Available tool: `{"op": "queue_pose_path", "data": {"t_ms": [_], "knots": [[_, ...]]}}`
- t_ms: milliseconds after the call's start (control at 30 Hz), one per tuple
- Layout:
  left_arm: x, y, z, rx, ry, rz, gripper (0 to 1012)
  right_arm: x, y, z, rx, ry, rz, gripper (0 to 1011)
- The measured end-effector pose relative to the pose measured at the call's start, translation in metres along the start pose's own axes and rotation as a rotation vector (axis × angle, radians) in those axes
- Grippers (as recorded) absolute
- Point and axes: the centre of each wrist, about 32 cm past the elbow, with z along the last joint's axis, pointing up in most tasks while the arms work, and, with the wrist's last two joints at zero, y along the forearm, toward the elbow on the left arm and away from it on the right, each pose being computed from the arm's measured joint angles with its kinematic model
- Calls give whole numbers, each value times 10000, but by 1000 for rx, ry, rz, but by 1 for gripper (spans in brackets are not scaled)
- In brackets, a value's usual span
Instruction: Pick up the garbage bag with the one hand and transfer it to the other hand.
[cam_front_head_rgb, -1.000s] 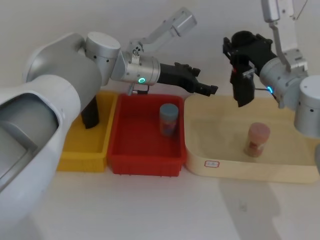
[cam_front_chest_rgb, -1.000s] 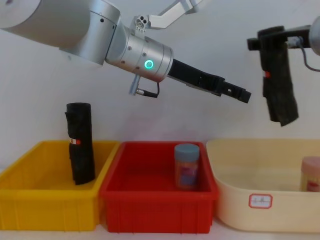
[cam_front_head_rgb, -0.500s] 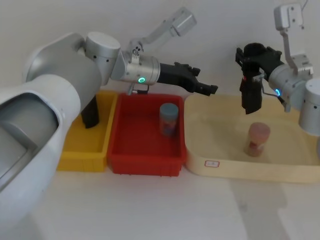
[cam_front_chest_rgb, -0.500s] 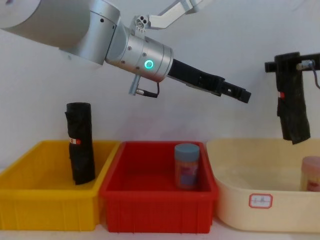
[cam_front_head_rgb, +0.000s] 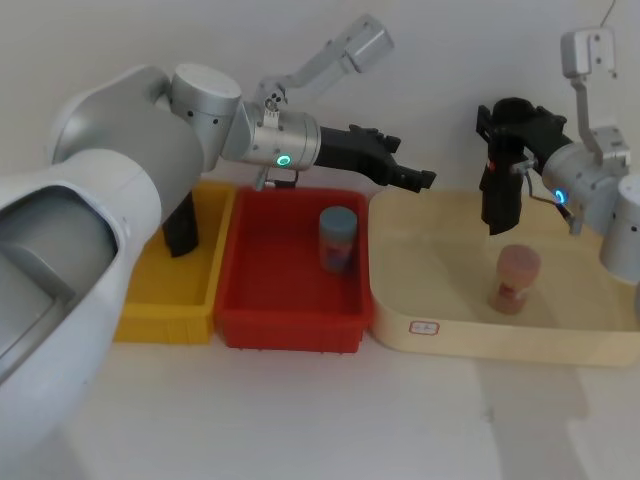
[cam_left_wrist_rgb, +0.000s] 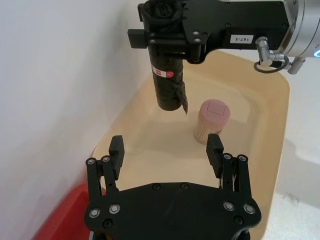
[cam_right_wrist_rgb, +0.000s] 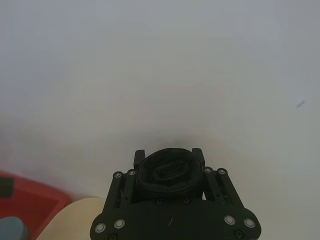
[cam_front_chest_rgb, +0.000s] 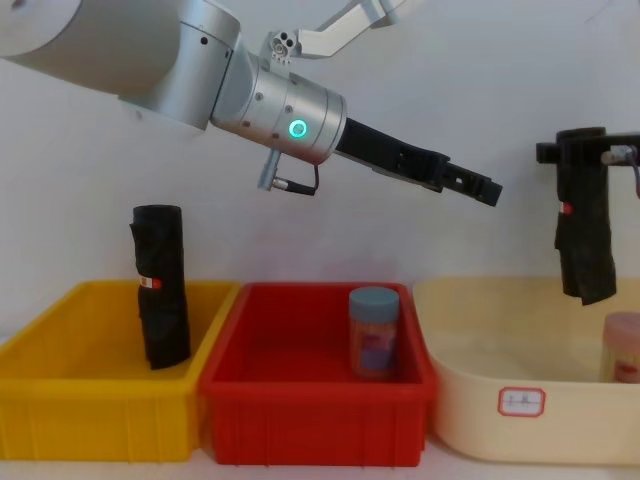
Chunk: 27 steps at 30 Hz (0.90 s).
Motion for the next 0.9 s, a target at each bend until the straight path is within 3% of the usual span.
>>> {"op": "queue_pose_path", "data": {"t_ms": [367,900], "knots": [[0,0,0,0,0,0,1002,-6,-120,-135,47,4,-12,552],[0,0,0,0,0,0,1002,-13,-203,-195,78,5,-25,964]]}}
